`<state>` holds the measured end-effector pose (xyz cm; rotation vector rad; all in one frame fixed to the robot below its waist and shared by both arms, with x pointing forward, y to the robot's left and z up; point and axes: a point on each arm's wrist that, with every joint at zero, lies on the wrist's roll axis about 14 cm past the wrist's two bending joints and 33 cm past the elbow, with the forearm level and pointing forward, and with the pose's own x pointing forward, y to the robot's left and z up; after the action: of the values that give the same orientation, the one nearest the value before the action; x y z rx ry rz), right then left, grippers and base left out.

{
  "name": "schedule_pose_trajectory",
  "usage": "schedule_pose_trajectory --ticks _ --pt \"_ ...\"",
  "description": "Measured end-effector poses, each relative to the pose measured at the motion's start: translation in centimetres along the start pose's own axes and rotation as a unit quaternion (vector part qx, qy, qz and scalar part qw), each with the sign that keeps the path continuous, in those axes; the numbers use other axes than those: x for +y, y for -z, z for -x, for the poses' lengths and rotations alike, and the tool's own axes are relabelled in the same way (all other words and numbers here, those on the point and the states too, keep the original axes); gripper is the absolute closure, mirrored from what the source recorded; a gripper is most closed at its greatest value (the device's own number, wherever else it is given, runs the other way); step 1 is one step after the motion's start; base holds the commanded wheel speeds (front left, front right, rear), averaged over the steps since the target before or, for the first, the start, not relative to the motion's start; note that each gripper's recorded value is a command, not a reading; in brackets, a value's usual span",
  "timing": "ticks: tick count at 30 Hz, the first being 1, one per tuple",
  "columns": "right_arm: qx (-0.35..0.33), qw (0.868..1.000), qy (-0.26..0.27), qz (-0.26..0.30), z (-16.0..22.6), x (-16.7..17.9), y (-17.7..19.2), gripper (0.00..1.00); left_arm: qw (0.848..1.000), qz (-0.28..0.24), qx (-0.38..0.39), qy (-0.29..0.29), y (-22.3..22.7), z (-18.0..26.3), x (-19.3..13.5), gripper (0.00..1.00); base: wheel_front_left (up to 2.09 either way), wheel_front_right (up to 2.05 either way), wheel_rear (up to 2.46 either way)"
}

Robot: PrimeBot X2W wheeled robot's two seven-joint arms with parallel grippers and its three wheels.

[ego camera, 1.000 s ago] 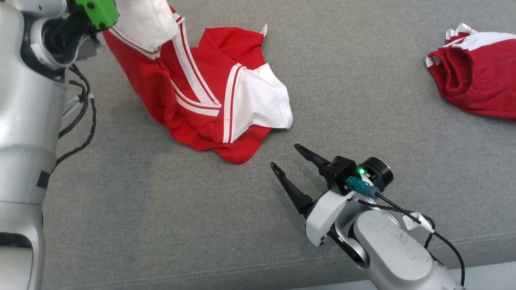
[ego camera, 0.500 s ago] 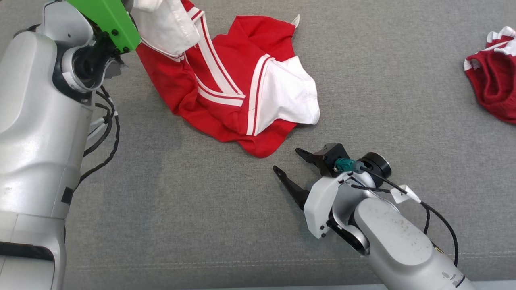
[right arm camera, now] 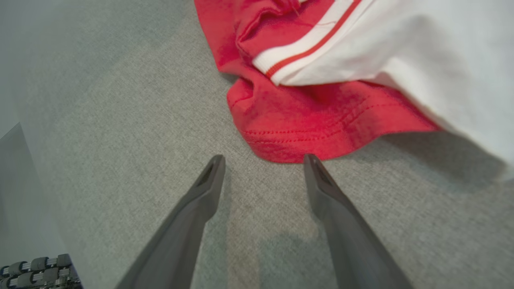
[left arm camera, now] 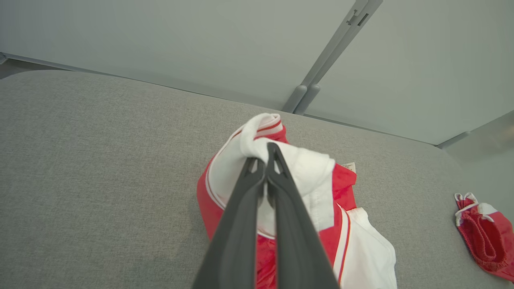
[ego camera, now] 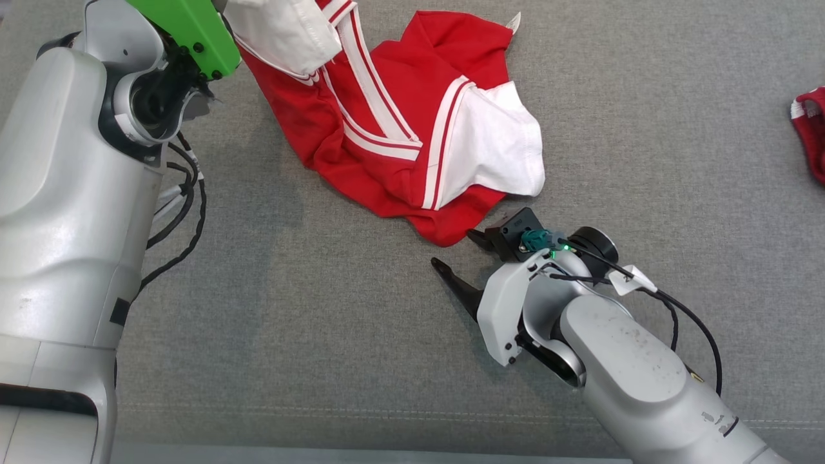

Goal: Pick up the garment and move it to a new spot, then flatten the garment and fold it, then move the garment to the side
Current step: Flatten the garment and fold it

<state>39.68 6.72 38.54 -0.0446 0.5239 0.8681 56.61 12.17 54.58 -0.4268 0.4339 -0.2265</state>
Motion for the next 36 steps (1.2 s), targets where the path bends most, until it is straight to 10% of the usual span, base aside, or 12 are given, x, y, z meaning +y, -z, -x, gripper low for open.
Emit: schedule_pose_trajectory --ticks 12,19,36 --pt "0.01 1.0 -0.014 0.017 -1.0 0.6 -0.4 0.0 1.0 0.006 -0.007 -0.002 0.0 0.1 0.2 1.0 0.0 0.0 0.0" --pt "0.026 0.999 -0.007 0.031 -1.5 0.2 -0.2 1.0 1.0 0.011 -0.009 -0.002 0.0 0.3 0.1 1.0 0.0 0.0 0.0" --pt "-0.06 0.994 0.095 0.009 2.5 -8.1 -6.0 1.0 0.999 0.028 -0.027 -0.024 0.1 2.0 3.0 1.0 0.0 0.0 0.0"
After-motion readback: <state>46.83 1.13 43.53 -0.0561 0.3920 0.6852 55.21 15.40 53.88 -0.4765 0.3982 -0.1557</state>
